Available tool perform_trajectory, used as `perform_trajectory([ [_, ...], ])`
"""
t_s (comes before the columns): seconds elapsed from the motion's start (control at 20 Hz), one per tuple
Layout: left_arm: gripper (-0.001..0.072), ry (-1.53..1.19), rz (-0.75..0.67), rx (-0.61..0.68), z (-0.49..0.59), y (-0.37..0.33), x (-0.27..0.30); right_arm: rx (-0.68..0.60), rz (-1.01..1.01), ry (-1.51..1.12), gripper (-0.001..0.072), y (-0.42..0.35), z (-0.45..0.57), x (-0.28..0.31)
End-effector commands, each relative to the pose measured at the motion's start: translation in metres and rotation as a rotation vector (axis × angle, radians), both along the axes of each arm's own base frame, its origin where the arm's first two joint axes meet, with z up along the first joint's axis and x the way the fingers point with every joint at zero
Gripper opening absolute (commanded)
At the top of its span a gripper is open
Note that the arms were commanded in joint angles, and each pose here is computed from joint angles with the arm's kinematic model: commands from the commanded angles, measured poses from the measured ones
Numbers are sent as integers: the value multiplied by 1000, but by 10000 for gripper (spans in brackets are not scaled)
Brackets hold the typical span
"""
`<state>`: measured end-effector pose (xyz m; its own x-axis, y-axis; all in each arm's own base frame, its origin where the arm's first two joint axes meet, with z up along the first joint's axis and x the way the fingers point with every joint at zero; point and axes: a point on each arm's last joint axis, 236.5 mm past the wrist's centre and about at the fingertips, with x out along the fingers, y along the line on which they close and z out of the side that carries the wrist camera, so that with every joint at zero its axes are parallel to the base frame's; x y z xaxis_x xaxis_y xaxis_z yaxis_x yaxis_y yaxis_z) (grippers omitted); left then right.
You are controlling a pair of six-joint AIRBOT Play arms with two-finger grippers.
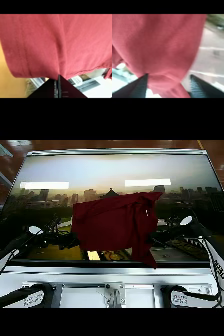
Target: Fold the shirts.
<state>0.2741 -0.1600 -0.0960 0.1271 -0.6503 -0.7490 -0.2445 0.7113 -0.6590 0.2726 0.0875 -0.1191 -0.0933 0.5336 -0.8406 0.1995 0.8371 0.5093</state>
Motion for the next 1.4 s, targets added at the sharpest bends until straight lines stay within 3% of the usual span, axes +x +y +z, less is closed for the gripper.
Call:
perform_trajectory([
  [0.0,30,-21,-16,6,0,1,1,1,-71,-64,297,10,-8,17],
  [0.1,30,-34,-16,9,1,4,4,17,-87,-77,77,11,-1,22],
  [0.15,29,-44,-21,16,3,7,7,18,-71,-89,57,8,7,23],
  [0.35,29,-236,-106,87,59,20,39,39,127,-359,56,1,87,44],
  [0.45,29,-455,-152,172,128,30,67,-24,139,-592,56,-15,157,71],
  [0.6,29,-928,-92,286,300,45,96,-186,90,-1025,56,-45,313,92],
  [0.7,29,-1291,17,361,440,59,78,-336,5,-1364,56,-63,440,78],
  [0.9,29,-1789,232,470,636,86,-35,-632,-203,-1922,56,-79,641,-21],
  [1.1,30,-1893,255,447,673,83,-103,-741,-300,-2037,56,-76,692,-91],
  [1.2,29,-1777,247,455,650,87,-102,-753,-307,-2054,56,-72,697,-106],
  [1.35,29,-1528,176,596,589,104,-82,-765,-291,-2026,56,-72,691,-106],
])
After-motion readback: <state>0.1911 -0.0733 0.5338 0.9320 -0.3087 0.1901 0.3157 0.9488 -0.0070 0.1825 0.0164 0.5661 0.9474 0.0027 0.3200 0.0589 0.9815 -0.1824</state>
